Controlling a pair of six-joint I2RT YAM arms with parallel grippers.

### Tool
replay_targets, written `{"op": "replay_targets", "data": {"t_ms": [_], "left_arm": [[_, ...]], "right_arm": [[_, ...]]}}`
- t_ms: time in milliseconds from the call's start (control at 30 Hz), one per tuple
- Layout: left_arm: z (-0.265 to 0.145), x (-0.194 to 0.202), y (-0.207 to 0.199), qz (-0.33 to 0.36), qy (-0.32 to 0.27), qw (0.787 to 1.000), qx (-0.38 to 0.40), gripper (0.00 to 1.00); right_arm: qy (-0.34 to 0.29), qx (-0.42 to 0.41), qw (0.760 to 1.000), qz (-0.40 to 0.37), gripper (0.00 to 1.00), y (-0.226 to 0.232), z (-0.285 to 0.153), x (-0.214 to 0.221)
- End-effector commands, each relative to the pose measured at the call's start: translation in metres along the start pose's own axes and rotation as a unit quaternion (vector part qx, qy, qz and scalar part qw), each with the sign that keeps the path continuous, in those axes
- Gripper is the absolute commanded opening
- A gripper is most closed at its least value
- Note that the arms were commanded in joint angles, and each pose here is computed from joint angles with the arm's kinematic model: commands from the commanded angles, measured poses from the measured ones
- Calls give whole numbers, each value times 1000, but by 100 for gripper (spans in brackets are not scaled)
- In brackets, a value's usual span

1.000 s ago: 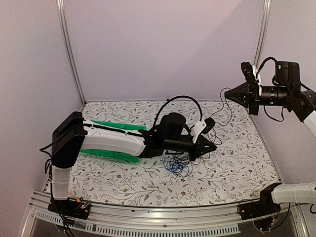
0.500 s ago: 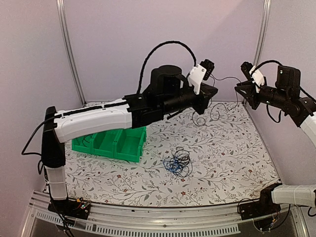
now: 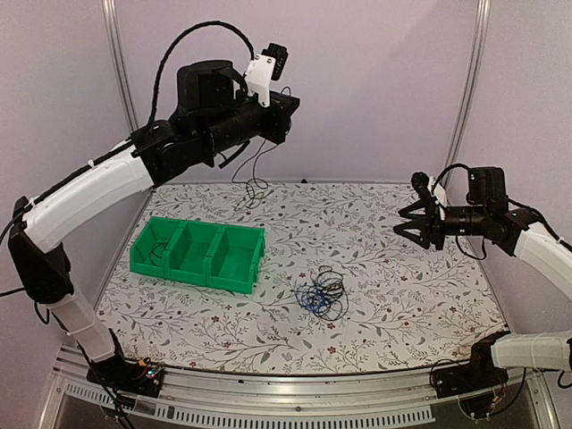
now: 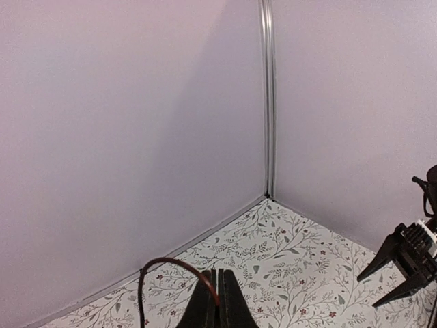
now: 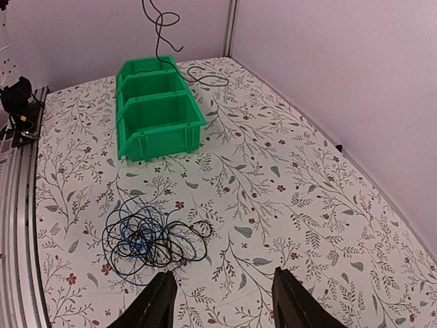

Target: Untangle the cables

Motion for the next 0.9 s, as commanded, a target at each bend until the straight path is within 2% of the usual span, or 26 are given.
{"op": "replay_targets", "data": {"t_ms": [0, 167, 433, 867], "left_arm": [[-35, -13, 39, 6, 18, 998, -54, 0], [-70, -22, 76, 15, 27, 993, -115, 0], [-108, -2, 114, 1, 37, 985, -166, 0], [-126, 50, 149, -14, 75, 977, -199, 0]], "right_arm": [[14, -36, 999, 16, 52, 4, 17, 27], [22, -42, 999, 19, 52, 4, 20, 33], [32, -22, 999, 7, 52, 1, 19, 38], [45, -29, 999, 10, 52, 1, 23, 47]]}}
Point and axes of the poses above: each gripper's point midway between its finger pads, its own z axis out along the fingers, its own y axis along the line the jaws close on, x = y × z, the point moved 4 cm from there along -z, back along the fingers, and after that the axes turned 4 degrees about z, right-handed, at the moved point
